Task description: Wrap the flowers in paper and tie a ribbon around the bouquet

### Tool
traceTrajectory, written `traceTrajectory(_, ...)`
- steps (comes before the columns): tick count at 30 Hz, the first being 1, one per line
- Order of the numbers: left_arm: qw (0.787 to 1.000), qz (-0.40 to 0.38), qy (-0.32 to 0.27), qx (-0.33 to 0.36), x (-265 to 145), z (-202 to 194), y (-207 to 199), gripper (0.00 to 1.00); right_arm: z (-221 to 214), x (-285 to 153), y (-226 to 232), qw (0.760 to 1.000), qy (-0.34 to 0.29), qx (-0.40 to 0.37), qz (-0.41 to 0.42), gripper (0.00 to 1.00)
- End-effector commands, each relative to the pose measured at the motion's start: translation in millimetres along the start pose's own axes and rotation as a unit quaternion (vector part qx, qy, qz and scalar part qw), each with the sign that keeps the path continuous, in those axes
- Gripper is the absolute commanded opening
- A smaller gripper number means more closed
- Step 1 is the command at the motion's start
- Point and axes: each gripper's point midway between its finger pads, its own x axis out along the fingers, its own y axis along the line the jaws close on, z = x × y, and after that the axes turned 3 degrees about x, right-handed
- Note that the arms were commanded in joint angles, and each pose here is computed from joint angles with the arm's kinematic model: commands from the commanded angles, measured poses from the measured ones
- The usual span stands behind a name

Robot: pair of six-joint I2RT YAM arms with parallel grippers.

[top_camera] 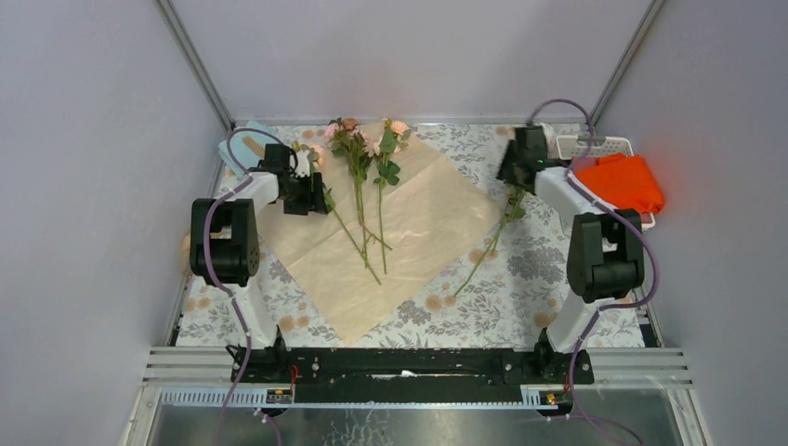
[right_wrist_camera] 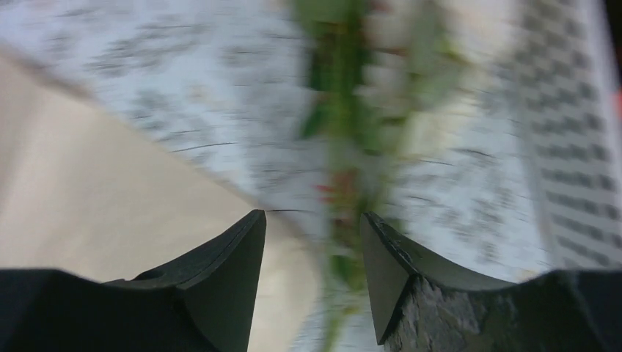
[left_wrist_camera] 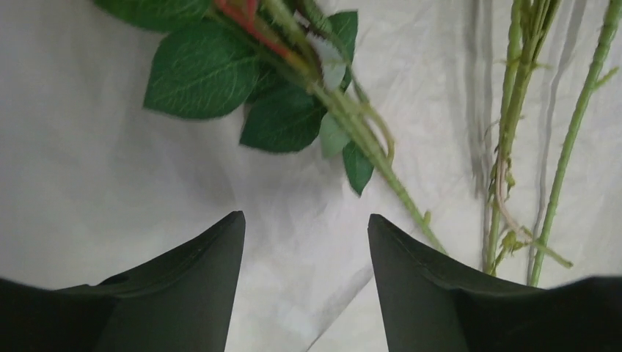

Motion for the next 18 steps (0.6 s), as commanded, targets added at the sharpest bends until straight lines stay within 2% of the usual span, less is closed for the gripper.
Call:
traceTrajectory(1,0.999,-0.002,-0.047,0.010,12.1,42.6,-13.7,0.67,-21.4,3.3,-77.6,0.996,0.022,0.008,-0.092,0.58)
traceTrajectory(6,0.998,0.002,-0.053,0.029,33.7,64.5,-26.6,0.63,-21.0,12.9,-112.1,0.992,0.030,0.030,-0.116,0.57)
traceTrajectory(13,0.997,0.009,-0.046,0.065,68.5,81.7,-40.6,0.62,-34.0,40.8,-100.4,0.994,0.061,0.049,-0.074,0.52)
traceTrajectory(16,0.996,0.009,-0.049,0.074,77.0,89.0,-44.8,0.62,-36.7,52.5,-114.6,0.992,0.072,0.061,-0.085,0.51)
traceTrajectory(18,0.995,0.003,-0.052,0.084,80.6,92.7,-51.3,0.62,-40.0,57.5,-118.1,0.991,0.079,0.063,-0.085,0.46)
